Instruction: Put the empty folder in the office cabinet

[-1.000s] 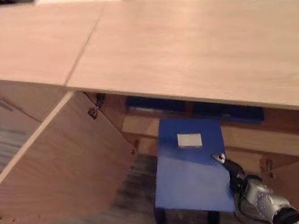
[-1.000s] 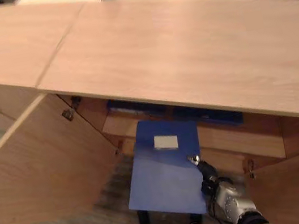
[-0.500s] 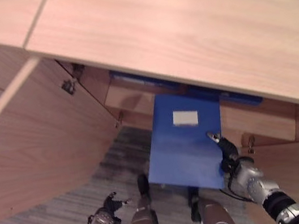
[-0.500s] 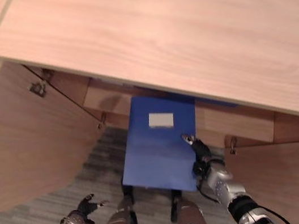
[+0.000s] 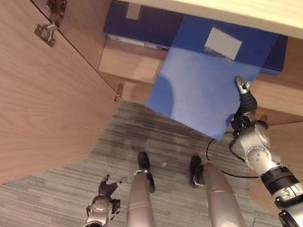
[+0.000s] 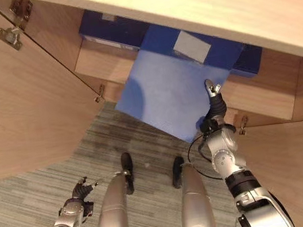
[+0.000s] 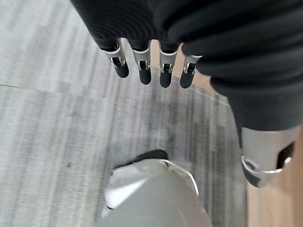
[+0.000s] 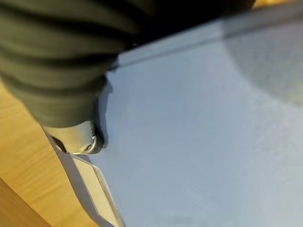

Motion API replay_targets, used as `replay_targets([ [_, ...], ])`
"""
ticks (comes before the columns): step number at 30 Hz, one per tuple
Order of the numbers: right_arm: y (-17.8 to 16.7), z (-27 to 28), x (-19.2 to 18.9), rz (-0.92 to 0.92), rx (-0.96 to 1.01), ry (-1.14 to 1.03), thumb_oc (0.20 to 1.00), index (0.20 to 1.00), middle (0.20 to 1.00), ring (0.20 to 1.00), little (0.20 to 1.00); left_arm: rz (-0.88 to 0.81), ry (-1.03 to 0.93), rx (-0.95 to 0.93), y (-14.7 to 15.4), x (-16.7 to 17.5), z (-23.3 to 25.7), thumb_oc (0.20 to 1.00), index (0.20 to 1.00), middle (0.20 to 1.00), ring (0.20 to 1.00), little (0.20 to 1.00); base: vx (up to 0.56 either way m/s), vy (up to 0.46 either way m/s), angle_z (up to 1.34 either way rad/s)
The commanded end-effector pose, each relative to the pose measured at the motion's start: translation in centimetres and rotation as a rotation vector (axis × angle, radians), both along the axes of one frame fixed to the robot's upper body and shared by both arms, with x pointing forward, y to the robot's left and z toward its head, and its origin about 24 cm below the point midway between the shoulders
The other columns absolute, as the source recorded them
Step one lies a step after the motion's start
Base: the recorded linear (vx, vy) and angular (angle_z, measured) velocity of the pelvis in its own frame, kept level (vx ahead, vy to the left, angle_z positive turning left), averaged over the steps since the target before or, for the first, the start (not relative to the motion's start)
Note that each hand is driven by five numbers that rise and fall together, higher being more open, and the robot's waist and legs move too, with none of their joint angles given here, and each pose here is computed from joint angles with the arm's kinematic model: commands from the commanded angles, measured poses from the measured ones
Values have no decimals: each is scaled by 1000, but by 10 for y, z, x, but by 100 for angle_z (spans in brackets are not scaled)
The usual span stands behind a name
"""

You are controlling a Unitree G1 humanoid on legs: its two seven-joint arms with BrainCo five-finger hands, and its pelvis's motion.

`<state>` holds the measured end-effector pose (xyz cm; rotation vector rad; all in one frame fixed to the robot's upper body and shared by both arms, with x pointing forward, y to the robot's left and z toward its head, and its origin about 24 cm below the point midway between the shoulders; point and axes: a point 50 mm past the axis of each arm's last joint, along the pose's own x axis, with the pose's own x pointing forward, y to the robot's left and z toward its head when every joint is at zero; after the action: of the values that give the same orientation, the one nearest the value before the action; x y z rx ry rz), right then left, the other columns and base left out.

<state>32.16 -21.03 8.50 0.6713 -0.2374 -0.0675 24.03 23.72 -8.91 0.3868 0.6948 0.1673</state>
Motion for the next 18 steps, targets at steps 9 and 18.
replay_targets([
  [9,-14,30,-6,-181,236,-202,200,200,200,200,200,-48,-143,-45,-33,10,10,1000,1000,1000,1000,1000,4,-2,1],
  [18,-19,35,24,-460,811,-184,200,200,200,200,200,-92,-218,-32,-50,20,24,1000,1000,1000,1000,1000,24,5,5],
])
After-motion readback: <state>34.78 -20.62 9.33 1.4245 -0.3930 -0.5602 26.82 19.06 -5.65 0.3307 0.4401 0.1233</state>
